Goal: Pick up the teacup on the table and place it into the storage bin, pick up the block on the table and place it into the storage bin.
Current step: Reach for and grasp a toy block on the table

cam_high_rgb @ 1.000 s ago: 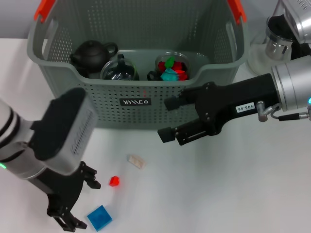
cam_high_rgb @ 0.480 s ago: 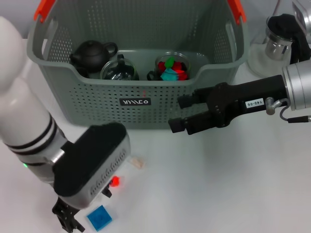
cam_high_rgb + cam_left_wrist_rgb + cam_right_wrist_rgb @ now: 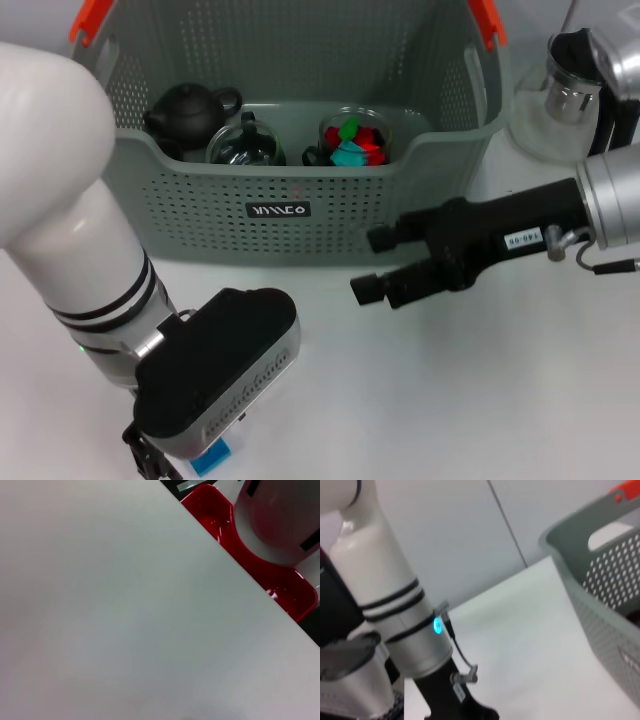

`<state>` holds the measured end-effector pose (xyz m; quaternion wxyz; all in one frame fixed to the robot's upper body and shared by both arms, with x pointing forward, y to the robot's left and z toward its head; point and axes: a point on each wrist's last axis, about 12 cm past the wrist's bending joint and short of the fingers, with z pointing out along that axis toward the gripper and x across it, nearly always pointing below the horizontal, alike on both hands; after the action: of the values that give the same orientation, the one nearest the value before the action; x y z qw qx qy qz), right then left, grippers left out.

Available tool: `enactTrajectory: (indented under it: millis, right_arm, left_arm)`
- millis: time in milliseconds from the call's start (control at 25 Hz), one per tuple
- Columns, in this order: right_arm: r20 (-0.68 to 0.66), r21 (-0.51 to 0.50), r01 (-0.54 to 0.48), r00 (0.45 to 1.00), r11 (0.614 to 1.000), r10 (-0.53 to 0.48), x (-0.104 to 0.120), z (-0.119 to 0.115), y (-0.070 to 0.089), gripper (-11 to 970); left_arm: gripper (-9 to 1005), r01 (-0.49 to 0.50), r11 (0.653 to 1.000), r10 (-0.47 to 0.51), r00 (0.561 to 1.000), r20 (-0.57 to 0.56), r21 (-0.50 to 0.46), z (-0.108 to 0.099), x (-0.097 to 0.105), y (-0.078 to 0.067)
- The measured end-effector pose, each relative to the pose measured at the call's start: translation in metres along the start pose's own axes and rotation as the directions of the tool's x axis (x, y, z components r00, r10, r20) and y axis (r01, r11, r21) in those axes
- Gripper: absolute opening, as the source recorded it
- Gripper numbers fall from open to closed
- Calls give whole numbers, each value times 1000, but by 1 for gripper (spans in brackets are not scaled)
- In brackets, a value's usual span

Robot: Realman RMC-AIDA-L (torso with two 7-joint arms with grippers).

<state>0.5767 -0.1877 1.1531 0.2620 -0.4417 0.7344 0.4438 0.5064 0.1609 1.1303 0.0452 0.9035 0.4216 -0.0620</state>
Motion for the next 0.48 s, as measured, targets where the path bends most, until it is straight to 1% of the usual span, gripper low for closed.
enactTrajectory:
  millis: [200, 480]
  right_arm:
    - [-68, 0, -12, 998, 1000, 12, 9, 8, -1, 946]
    - [-107, -12, -7, 994, 1000, 6, 8, 16, 1, 946]
  left_arm:
    - [867, -9, 1000, 9, 1000, -1, 18, 4, -2, 0]
    - [824, -13, 1000, 13, 1000, -2, 21, 8, -2, 0]
